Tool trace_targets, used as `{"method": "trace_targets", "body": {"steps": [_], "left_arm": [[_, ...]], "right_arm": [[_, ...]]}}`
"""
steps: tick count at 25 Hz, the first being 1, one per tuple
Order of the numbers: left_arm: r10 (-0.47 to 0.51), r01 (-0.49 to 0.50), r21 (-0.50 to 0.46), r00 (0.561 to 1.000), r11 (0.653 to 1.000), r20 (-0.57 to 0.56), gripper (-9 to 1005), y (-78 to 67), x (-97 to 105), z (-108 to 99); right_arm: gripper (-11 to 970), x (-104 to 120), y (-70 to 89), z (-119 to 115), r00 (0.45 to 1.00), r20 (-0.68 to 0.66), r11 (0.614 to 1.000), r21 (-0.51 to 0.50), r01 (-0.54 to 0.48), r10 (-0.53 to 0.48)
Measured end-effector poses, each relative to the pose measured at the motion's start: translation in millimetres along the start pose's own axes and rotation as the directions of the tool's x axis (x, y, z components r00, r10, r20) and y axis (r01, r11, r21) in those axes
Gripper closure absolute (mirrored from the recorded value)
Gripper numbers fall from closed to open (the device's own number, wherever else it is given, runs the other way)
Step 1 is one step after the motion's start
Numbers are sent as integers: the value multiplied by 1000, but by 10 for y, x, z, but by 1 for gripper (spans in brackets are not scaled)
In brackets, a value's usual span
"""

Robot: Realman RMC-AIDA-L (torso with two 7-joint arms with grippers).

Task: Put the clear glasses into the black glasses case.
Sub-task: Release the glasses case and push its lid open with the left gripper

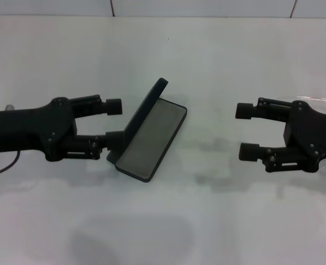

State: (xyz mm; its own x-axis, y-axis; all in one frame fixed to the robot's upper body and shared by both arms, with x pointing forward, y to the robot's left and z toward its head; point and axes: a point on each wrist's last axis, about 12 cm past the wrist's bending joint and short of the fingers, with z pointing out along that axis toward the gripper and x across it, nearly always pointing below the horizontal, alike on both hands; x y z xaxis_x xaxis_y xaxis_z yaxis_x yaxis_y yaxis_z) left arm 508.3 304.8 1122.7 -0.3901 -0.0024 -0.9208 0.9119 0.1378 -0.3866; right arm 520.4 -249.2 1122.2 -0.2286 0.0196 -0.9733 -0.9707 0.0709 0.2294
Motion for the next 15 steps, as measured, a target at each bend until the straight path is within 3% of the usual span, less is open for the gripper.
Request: {"method": "trace_targets", "body": {"steps": [4,8,13,14,15], "left_arm": [[-2,3,-19,999,1000,44,120,29,-121,-7],[46,-40,-66,996,997,81,120,49,-367,33],[146,-142,-164,989,976,8,121,2,-763,243],[112,-118,-221,993,968,-42,121,1,-934,343],[112,-118,-221,993,968,-42,123,1,-934,343]], "right_arm": [[113,-27,-27,-46,1000,22,999,35,10,-11],[113,-74,-53,-184,996,76,994,110,26,-35],[114,-98,-14,-440,986,156,977,210,31,-64],[114,-87,21,-542,980,180,968,248,33,-80],[114,-87,21,-542,980,180,968,248,33,-80]]}}
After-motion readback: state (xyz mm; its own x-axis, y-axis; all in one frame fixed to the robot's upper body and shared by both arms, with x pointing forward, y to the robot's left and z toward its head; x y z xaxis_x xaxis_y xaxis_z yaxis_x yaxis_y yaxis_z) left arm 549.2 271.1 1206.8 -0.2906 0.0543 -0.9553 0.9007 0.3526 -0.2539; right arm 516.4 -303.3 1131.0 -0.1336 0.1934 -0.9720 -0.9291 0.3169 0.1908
